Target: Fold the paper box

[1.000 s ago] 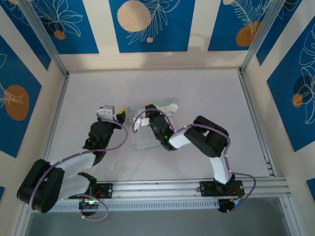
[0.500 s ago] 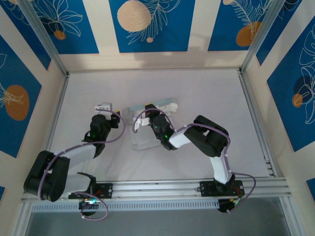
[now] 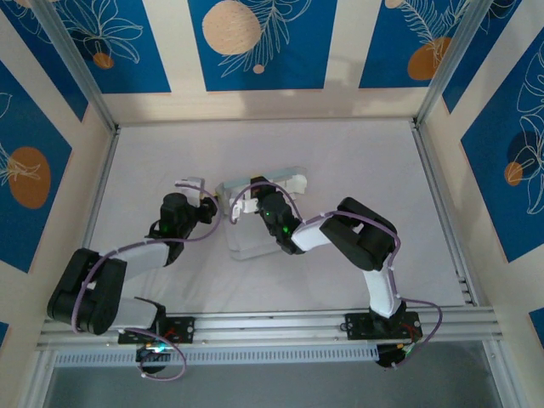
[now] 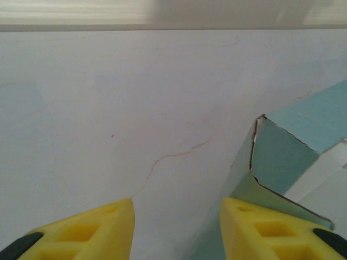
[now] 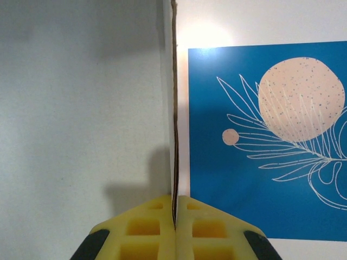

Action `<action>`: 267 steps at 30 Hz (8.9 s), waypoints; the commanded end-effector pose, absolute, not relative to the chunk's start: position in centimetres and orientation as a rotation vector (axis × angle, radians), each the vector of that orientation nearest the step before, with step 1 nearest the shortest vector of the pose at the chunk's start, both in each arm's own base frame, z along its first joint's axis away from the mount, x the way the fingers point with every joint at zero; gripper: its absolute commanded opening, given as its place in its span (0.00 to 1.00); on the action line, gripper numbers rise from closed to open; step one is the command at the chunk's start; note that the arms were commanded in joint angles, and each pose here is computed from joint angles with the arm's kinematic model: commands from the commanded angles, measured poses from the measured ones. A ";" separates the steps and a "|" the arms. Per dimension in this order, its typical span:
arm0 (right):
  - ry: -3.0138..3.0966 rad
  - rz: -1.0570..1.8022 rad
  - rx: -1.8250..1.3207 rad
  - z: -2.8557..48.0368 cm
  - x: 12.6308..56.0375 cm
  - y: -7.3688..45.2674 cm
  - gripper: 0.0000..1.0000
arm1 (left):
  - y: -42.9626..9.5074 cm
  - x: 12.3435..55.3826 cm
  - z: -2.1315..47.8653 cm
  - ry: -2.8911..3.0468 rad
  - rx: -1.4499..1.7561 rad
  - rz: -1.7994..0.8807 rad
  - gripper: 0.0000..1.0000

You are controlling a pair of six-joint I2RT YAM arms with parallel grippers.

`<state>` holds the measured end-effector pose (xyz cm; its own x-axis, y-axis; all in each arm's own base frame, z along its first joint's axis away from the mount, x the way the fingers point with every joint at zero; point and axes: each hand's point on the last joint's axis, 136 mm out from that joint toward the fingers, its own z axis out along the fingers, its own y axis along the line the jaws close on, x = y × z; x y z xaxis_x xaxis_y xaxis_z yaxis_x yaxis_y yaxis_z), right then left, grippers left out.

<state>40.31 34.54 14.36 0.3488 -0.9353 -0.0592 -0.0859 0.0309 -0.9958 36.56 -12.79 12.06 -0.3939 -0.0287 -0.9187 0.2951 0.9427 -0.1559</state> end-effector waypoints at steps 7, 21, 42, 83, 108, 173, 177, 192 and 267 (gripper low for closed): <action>1.123 -0.745 -1.477 13.5 40.6 35.4 0.00 | -15.1 36.9 11.1 1.975 0.303 -0.426 0.51; 1.160 -0.729 -1.501 12.2 40.3 35.3 0.00 | -17.5 36.9 10.6 1.949 0.393 -0.477 0.61; 1.140 -0.780 -1.363 15.8 41.9 34.2 0.00 | -18.1 35.2 10.7 1.900 0.442 -0.484 0.65; 0.955 -0.851 -1.380 13.1 40.1 35.2 0.00 | -16.0 33.3 17.4 1.644 0.361 -0.392 0.68; 1.036 -0.781 -1.350 13.5 41.3 34.3 0.00 | -11.8 35.7 14.7 2.000 0.396 -0.314 0.47; 0.887 -0.581 -1.473 14.7 44.2 32.8 0.00 | -12.7 36.7 19.4 1.847 0.422 -0.281 0.57; 0.874 -0.601 -1.446 14.9 44.5 32.3 0.00 | -13.9 37.3 16.3 1.998 0.459 -0.365 0.54; 0.925 -0.709 -1.299 13.5 43.0 31.4 0.00 | -17.7 37.0 13.2 2.078 0.608 -0.425 0.54; 1.924 0.710 -0.371 29.4 33.7 20.1 0.48 | -26.1 40.6 9.3 1.795 0.954 -0.075 0.00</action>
<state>32.98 21.24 30.04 -0.1750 -0.1019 -0.9793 -0.6674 0.7435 0.0419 41.19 -25.20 10.74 -0.1396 0.5027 -0.8531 0.5438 0.7589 0.3582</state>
